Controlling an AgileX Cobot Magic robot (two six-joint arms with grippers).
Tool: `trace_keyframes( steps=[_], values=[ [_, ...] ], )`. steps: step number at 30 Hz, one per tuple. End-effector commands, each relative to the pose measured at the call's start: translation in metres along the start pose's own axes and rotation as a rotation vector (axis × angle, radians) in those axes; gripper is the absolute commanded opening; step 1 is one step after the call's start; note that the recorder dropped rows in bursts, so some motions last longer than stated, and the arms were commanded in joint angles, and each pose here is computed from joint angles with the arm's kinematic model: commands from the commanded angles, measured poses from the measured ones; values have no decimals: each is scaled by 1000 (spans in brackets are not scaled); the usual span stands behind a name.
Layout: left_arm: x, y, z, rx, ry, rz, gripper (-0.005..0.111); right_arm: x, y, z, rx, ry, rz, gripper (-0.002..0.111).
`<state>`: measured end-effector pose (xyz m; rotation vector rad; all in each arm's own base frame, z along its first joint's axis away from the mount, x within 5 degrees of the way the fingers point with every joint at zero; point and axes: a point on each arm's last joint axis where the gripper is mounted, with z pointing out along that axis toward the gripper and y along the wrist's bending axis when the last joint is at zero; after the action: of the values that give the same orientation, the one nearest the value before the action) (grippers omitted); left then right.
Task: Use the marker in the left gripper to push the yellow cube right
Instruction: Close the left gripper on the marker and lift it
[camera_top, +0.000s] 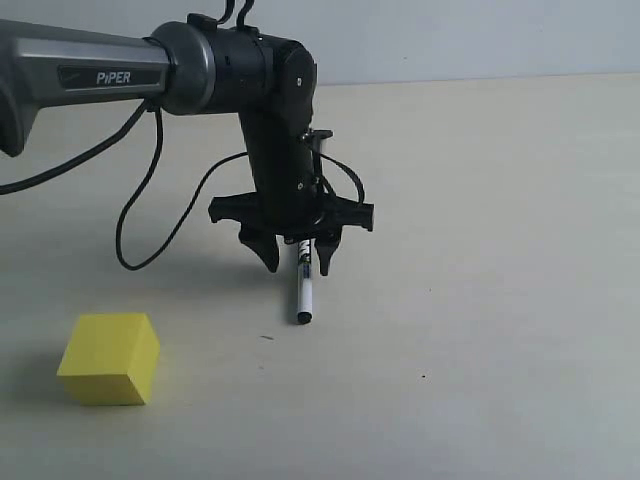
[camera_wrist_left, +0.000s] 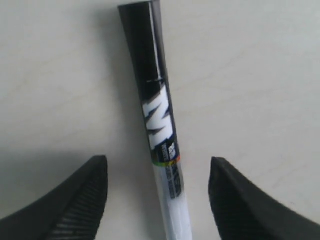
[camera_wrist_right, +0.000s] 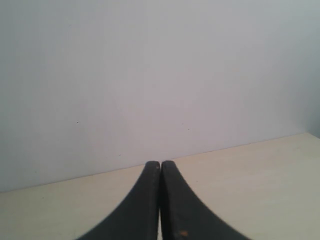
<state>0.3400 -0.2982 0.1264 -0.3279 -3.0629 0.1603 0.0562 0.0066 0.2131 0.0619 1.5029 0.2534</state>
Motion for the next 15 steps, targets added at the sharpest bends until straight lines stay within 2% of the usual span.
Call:
trace_keyframes(
  steps=[1, 15],
  values=[
    [0, -3, -1, 9, -10, 4, 58, 1, -1, 0, 5, -2, 1, 0],
    [2, -1, -1, -3, 15, 6, 58, 1, -1, 0, 5, -2, 1, 0]
  ],
)
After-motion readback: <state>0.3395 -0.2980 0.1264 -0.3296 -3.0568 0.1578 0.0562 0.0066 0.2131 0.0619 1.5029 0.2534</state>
